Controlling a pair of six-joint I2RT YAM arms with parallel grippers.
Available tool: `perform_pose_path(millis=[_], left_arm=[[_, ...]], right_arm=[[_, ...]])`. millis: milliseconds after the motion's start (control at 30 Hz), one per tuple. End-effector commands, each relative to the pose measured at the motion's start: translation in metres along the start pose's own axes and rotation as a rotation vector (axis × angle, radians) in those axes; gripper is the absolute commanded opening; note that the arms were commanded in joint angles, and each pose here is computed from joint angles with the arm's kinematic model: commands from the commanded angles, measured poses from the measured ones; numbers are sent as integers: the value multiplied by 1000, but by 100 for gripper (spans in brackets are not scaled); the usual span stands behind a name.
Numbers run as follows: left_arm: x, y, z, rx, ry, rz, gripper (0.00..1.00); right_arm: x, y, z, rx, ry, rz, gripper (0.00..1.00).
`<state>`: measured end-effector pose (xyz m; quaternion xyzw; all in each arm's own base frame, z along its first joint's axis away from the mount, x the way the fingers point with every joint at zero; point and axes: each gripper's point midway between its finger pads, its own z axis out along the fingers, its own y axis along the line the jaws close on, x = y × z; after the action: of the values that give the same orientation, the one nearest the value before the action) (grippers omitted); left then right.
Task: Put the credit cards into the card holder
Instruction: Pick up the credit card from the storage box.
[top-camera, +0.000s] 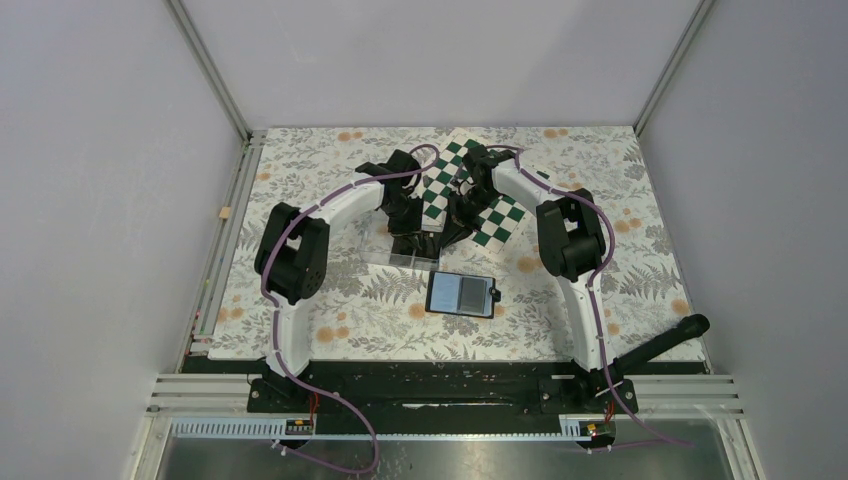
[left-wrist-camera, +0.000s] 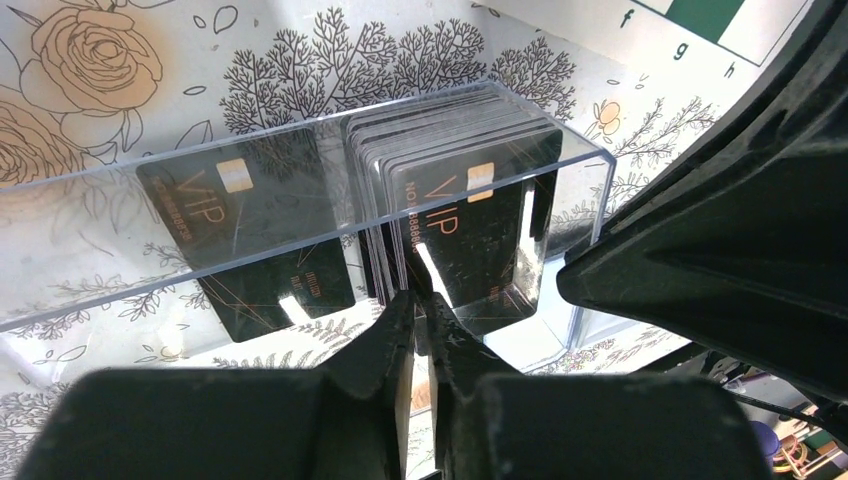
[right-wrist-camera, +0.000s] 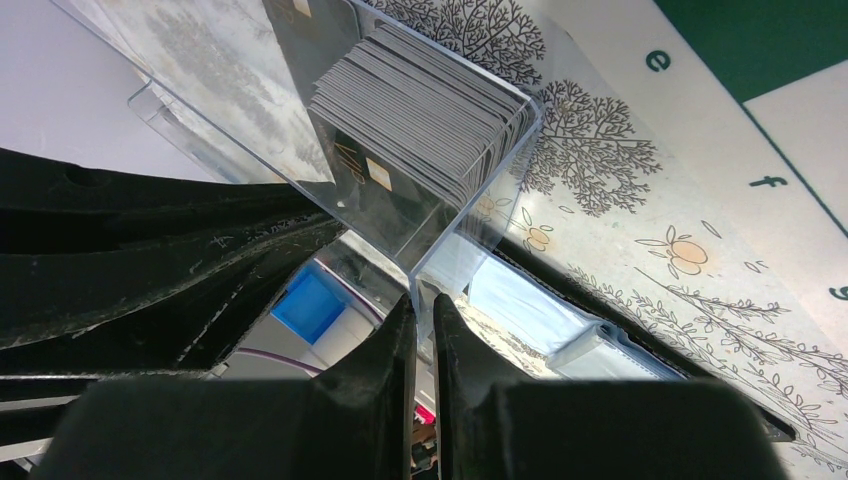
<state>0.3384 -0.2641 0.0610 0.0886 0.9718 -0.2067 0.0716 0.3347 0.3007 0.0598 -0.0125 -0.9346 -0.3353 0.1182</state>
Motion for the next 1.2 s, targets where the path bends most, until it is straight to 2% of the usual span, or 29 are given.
perform_pose_path(millis=[0, 333, 700, 733, 800, 867, 1033, 1167], left_arm=[[4, -15, 7, 27, 17, 29, 7], [-15, -41, -23, 97, -73, 45, 1], [-16, -41, -32, 83, -87, 49, 0], [-16, -40, -31, 78, -88, 47, 4], [-15, -34, -29, 63, -86, 29, 20], [-15, -29, -27, 60, -83, 10, 26], [-13, -16, -19, 70, -69, -47, 27], [-8, -10, -11, 60, -41, -45, 23]], right_arm=[[11, -7, -2, 46, 15, -11, 7], [11, -8, -2, 45, 17, -9, 7], [12, -9, -1, 45, 21, -9, 7], [12, -9, -1, 44, 23, -9, 7], [12, -8, -1, 44, 22, -10, 7], [12, -9, -1, 44, 21, -10, 7], [12, -9, 0, 43, 24, -8, 7], [12, -9, 0, 44, 22, -9, 7]])
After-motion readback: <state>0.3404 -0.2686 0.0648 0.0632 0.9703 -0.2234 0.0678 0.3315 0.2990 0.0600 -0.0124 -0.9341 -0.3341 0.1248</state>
